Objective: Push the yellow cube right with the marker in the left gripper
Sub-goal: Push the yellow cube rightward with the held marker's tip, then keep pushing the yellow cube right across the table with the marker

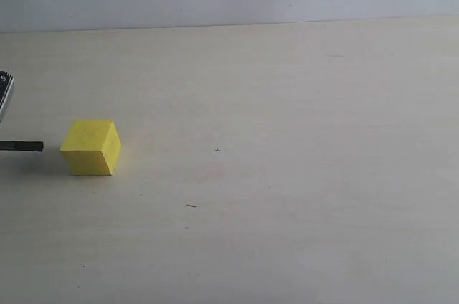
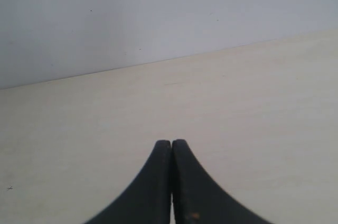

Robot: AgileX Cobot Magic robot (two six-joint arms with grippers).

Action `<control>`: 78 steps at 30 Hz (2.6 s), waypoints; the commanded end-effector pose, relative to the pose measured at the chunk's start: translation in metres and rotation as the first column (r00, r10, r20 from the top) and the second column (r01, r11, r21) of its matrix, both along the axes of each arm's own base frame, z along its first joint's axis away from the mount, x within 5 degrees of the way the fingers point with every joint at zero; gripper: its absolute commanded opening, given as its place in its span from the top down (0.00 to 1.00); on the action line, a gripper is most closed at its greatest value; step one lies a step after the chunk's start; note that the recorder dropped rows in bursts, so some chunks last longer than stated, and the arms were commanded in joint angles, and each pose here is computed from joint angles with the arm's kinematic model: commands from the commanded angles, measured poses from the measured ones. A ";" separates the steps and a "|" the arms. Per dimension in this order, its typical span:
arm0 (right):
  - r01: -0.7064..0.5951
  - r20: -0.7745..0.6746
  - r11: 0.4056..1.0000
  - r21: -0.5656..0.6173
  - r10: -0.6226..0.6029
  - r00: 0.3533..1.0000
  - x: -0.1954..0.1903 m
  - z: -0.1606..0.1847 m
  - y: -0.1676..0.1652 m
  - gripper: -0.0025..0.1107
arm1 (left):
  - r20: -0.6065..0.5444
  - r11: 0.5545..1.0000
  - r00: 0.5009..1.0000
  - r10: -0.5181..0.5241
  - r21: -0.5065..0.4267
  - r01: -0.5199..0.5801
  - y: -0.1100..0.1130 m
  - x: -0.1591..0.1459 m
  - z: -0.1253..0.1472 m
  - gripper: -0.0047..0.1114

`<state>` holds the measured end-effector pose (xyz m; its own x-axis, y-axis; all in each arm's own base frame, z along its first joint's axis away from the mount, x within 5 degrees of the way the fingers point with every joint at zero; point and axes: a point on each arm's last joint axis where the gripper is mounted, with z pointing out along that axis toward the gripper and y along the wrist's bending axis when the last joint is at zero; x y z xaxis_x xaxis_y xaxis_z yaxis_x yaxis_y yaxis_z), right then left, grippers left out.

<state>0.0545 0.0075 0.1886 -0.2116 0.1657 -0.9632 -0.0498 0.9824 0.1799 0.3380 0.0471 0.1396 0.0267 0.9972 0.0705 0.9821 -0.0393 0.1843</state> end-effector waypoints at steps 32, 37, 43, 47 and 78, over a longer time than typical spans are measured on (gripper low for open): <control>0.002 0.008 1.000 -0.008 -0.002 1.000 0.000 -0.001 0.000 0.98 | 0.072 0.987 0.984 -0.163 0.026 0.161 -0.166 -0.009 0.010 0.96; 0.002 0.008 1.000 -0.008 -0.002 1.000 0.000 -0.001 0.000 0.98 | 0.009 0.994 0.996 -0.090 0.068 0.090 -0.140 -0.007 0.009 0.96; 0.002 0.008 1.000 -0.008 -0.002 1.000 0.000 -0.001 0.000 0.98 | -0.059 0.994 0.993 -0.101 0.039 0.103 -0.146 -0.015 0.006 0.96; 0.002 0.008 1.000 -0.008 -0.002 1.000 0.000 -0.001 0.000 0.98 | 0.030 0.979 0.980 -0.198 -0.035 0.199 -0.189 -0.021 0.008 0.96; 0.002 0.008 1.000 -0.008 -0.002 1.000 0.000 -0.001 0.000 0.98 | 0.067 0.967 0.966 -0.250 -0.029 0.252 -0.249 -0.034 0.007 0.96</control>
<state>0.0545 0.0075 0.1886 -0.2116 0.1657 -0.9632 -0.0498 0.9824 0.1799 0.3026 -0.2069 0.1418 0.2905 0.9567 0.0173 0.9203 -0.2843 0.2688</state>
